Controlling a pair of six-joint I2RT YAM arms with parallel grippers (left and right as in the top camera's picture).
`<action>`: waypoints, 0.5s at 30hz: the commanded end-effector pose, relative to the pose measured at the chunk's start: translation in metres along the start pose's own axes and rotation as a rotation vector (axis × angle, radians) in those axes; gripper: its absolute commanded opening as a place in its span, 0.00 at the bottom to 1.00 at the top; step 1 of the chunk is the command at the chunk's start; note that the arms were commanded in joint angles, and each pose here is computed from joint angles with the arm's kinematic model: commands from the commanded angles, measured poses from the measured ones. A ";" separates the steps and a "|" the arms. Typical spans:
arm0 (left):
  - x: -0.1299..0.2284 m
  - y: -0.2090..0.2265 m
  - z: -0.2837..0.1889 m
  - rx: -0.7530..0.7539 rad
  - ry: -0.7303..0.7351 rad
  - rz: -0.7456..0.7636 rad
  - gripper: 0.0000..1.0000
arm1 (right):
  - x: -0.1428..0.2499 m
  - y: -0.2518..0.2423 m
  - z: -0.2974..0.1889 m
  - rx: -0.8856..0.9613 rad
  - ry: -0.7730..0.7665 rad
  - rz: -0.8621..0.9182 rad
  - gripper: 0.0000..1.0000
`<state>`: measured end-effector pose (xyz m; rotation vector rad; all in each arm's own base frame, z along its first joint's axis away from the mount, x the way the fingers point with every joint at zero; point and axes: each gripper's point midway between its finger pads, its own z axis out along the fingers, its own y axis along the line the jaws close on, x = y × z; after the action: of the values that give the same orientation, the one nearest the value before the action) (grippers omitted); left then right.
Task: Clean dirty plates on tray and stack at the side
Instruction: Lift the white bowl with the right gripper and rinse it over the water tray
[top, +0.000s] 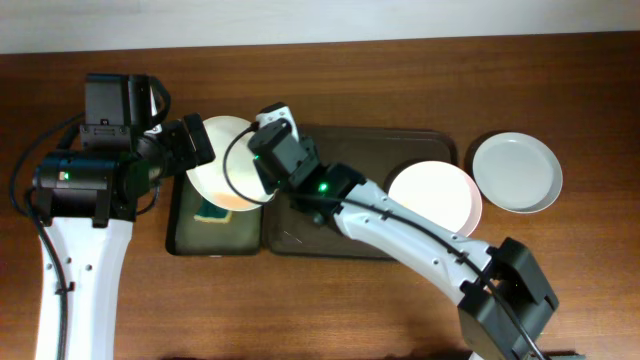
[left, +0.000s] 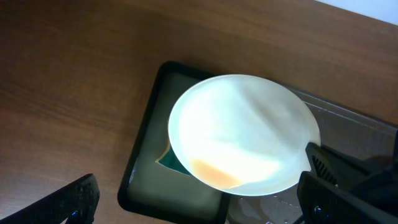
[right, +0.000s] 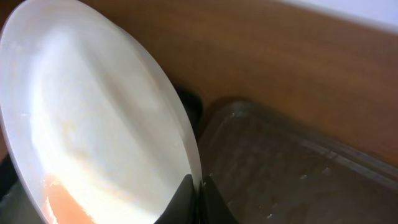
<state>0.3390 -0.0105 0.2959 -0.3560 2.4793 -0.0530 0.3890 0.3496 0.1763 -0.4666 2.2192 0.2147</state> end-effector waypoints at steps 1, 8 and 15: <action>-0.002 0.000 -0.005 0.009 -0.012 0.004 1.00 | -0.021 -0.002 -0.017 0.142 -0.099 -0.119 0.04; -0.002 0.000 -0.005 0.009 -0.012 0.004 1.00 | -0.038 0.007 -0.040 0.313 -0.201 -0.285 0.04; -0.002 0.000 -0.005 0.009 -0.012 0.004 1.00 | -0.055 0.020 -0.059 0.388 -0.285 -0.376 0.04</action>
<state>0.3388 -0.0074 0.2959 -0.3648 2.4779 -0.0416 0.3734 0.3658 0.2305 -0.5827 1.8752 -0.2235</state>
